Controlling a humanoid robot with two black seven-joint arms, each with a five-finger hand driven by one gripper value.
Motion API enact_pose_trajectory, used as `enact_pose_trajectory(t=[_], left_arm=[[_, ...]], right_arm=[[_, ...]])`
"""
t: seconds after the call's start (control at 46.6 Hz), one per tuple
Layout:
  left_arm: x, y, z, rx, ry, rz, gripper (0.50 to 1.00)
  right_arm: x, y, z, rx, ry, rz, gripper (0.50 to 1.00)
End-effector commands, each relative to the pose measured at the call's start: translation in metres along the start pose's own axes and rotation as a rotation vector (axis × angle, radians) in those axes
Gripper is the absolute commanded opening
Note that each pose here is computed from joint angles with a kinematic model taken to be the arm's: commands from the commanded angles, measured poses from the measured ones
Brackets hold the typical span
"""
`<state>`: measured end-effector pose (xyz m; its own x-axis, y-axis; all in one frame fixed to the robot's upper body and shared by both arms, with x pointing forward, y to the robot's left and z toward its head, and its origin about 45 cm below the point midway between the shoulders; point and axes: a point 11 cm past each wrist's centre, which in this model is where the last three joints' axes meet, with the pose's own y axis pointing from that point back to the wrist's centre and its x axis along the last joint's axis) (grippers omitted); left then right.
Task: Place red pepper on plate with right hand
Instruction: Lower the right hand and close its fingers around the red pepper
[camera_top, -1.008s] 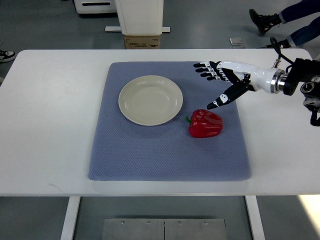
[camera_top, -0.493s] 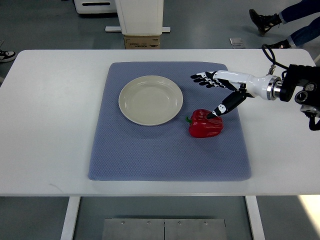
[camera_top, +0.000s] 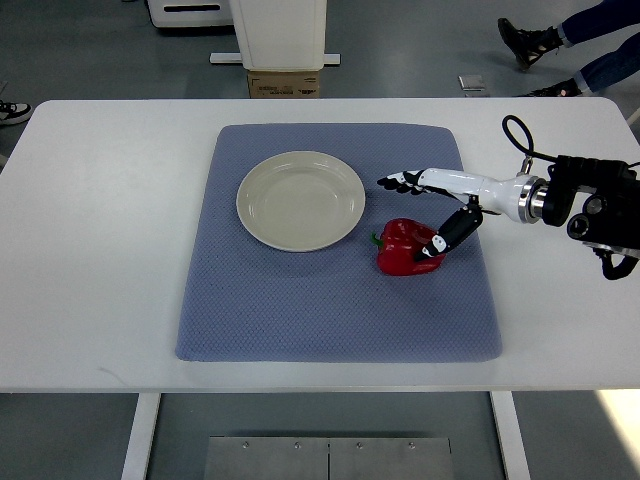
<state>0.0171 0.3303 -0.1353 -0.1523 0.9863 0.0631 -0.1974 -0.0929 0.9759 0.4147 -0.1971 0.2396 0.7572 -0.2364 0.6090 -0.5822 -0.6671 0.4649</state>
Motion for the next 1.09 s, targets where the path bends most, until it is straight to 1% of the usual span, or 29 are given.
enact_pose_trajectory(t=[0.0,0.322,0.622,0.665,0.879,1.072], left_arm=[[0.0,0.0,0.0,0.0,0.0,0.0,1.0],[0.0,0.0,0.0,0.0,0.0,0.0,1.0],[0.0,0.0,0.0,0.0,0.0,0.0,1.0],[0.0,0.0,0.0,0.0,0.0,0.0,1.0],[0.0,0.0,0.0,0.0,0.0,0.0,1.0],[0.0,0.0,0.0,0.0,0.0,0.0,1.0]], right_arm=[[-0.002,-0.002,-0.002,0.005,0.001,-0.008,0.954],[-0.016,-0.007,0.003,0.001,-0.009,-0.032,0.952],[-0.019,-0.007,0.009,-0.012,-0.011,-0.033,0.906],[-0.019,-0.007,0.01,-0.014,-0.009,-0.034,0.889],[-0.021,-0.007,0.013,-0.023,-0.013,-0.036,0.839],[-0.022,-0.007,0.014,-0.024,-0.014,-0.036,0.826]])
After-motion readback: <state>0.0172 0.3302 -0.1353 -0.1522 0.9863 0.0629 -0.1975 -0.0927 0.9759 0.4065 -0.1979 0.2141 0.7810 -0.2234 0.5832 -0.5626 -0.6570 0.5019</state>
